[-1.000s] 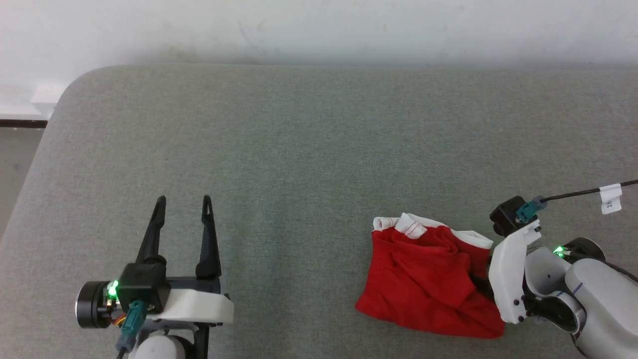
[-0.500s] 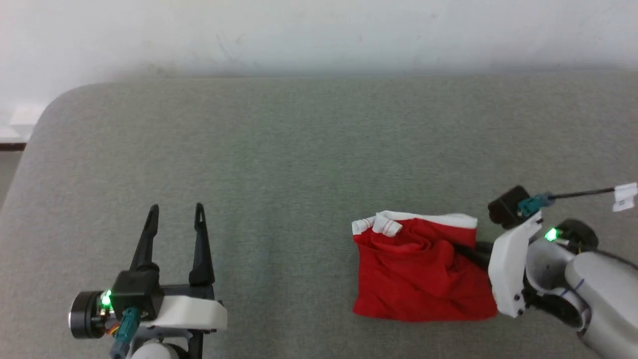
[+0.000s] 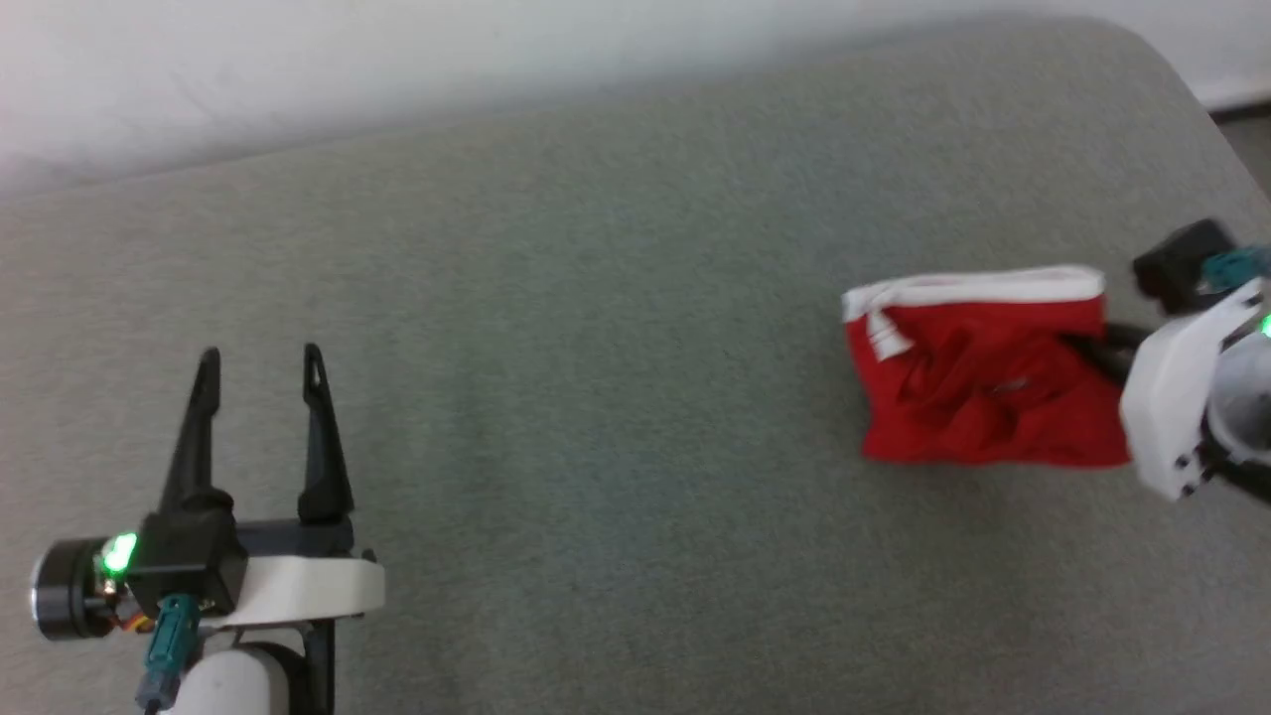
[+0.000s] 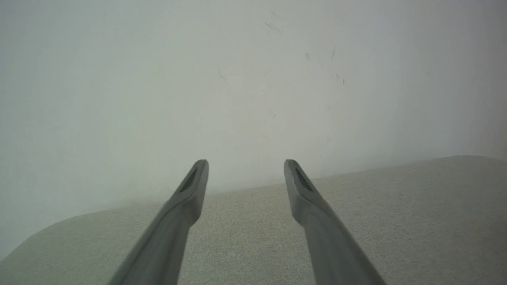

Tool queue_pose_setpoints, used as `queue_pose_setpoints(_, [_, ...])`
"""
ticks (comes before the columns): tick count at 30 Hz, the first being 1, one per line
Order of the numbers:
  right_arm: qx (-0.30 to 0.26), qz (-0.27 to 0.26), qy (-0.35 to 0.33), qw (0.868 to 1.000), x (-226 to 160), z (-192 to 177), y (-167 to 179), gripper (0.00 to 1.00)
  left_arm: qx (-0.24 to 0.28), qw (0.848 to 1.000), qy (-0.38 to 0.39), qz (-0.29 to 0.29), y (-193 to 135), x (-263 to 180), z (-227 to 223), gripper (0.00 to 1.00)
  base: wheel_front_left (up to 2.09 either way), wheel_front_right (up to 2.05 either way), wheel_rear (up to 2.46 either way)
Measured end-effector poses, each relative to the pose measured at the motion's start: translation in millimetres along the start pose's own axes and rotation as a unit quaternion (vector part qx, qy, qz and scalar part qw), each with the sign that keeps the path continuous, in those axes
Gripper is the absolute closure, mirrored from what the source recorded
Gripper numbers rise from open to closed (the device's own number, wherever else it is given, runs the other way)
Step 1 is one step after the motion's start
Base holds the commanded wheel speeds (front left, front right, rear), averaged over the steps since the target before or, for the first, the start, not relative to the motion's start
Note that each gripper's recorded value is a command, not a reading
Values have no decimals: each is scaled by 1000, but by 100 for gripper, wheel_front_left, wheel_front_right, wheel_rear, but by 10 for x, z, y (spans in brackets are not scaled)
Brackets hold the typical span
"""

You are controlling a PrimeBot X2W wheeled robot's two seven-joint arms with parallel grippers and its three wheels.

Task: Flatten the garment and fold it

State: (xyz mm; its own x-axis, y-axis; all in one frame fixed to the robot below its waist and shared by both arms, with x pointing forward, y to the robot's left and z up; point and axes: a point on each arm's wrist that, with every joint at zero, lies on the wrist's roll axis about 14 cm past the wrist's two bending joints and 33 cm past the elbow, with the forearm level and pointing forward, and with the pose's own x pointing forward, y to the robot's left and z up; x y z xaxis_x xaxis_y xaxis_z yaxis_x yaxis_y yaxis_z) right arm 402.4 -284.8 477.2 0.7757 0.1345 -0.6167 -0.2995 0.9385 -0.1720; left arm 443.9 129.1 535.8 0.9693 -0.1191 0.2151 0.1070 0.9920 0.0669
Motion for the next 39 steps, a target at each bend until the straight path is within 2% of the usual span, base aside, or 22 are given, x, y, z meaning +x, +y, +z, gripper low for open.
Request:
queue_pose_setpoints(7, [4, -124, 60, 990, -70, -352, -881, 100, -1, 999, 1, -44, -236, 339, -273, 0, 0, 0, 0])
queue_pose_setpoints(11, [-14, -180, 94, 979, -41, -481, -1285, 100, -8, 998, 1, -62, -342, 503, -448, 0, 0, 0, 0])
queue_pose_setpoints(18, [-45, -266, 126, 955, 59, -486, -1912, 100, -19, 997, 11, -74, -430, 636, -772, 0, 0, 0, 0])
queue_pose_setpoints(23, [-65, -314, 147, 936, 78, -513, -2240, 100, -21, 997, 24, -71, -417, 640, -963, 0, 0, 0, 0])
queue_pose_setpoints(27, [-33, -315, 135, 939, 271, -581, -2201, 100, -16, 997, 33, -63, -357, 610, -1025, 0, 0, 0, 0])
queue_pose_setpoints(28, [-34, -311, 133, 941, 327, -597, -2162, 56, -14, 998, 33, -59, -337, 605, -1027, 0, 0, 0, 0])
queue_pose_setpoints(29, [-37, -308, 132, 941, 353, -609, -2137, 0, -13, 998, 33, -58, -327, 603, -1019, 0, 0, 0, 0])
queue_pose_setpoints(33, [-48, -329, 93, 939, 237, -476, -2234, 0, -16, 998, 28, -52, -314, 598, -928, 0, 0, 0, 0])
queue_pose_setpoints(39, [-107, -375, -37, 920, -173, 171, -2462, 0, -24, 999, 13, -38, -294, 554, -662, 0, 0, 0, 0])
